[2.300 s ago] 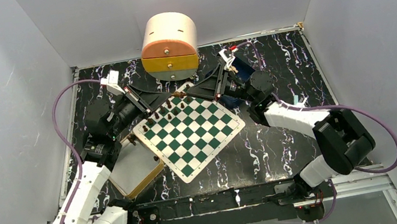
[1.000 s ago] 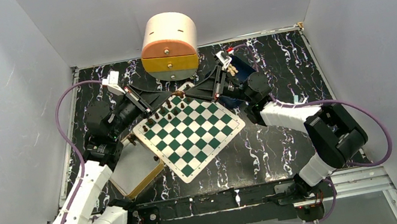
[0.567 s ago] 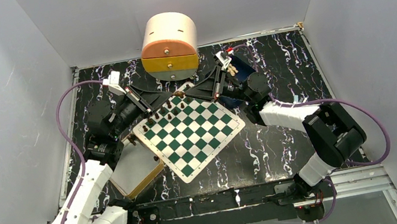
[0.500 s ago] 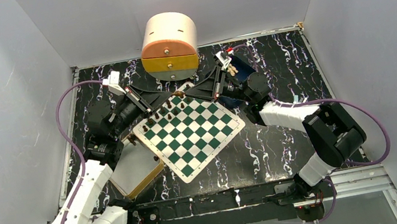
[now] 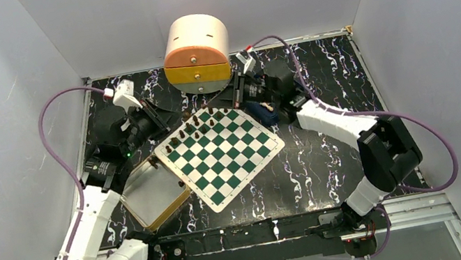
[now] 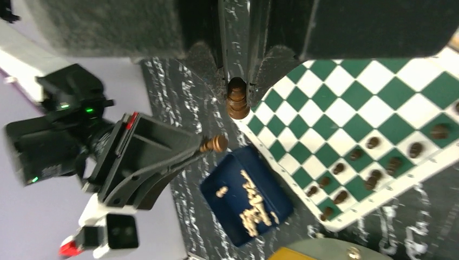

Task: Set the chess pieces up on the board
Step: Pick up the chess piece from the chessboard, then place the chess piece on the chessboard.

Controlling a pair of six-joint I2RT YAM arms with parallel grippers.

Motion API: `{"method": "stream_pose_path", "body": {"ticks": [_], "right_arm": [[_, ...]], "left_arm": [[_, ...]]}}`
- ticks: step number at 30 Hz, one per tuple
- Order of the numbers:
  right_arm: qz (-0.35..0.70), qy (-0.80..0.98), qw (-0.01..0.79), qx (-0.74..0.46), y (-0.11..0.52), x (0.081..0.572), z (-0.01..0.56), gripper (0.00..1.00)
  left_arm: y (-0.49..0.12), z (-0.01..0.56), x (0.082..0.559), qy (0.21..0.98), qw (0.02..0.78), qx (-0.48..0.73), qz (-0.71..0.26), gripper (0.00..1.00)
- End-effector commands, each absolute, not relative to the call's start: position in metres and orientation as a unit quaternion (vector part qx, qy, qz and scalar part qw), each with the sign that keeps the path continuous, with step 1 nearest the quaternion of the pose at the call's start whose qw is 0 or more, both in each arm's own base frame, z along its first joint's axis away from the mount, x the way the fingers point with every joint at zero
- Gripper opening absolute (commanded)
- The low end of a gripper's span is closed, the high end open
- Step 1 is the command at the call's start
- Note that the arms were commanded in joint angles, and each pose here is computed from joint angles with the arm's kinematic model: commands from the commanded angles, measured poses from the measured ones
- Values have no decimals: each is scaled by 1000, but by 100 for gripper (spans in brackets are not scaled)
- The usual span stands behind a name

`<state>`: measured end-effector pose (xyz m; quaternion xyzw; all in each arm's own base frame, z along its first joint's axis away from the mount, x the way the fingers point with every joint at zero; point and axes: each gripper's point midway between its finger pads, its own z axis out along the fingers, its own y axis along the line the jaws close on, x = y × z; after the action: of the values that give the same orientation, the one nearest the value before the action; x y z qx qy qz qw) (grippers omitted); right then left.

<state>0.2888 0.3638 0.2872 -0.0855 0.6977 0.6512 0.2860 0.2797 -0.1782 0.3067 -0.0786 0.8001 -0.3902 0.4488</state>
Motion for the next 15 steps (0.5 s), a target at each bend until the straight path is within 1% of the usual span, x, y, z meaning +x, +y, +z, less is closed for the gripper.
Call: {"method": "stream_pose_path", "body": {"ticks": [1, 7, 9, 15], "right_arm": [[507, 786, 320, -151, 364, 315, 242, 4], [366, 856, 301, -204, 378, 328, 186, 5], [323, 867, 304, -228, 386, 332, 177, 5], [237, 883, 287, -286, 411, 342, 153, 6]], "left_arm": [[-147, 310, 269, 816, 493, -45, -300, 0], [-128, 321, 255, 811, 525, -13, -258, 0], [-123, 328, 250, 805, 539, -7, -249, 0], [-125, 345, 232, 783, 560, 26, -268, 0]]}}
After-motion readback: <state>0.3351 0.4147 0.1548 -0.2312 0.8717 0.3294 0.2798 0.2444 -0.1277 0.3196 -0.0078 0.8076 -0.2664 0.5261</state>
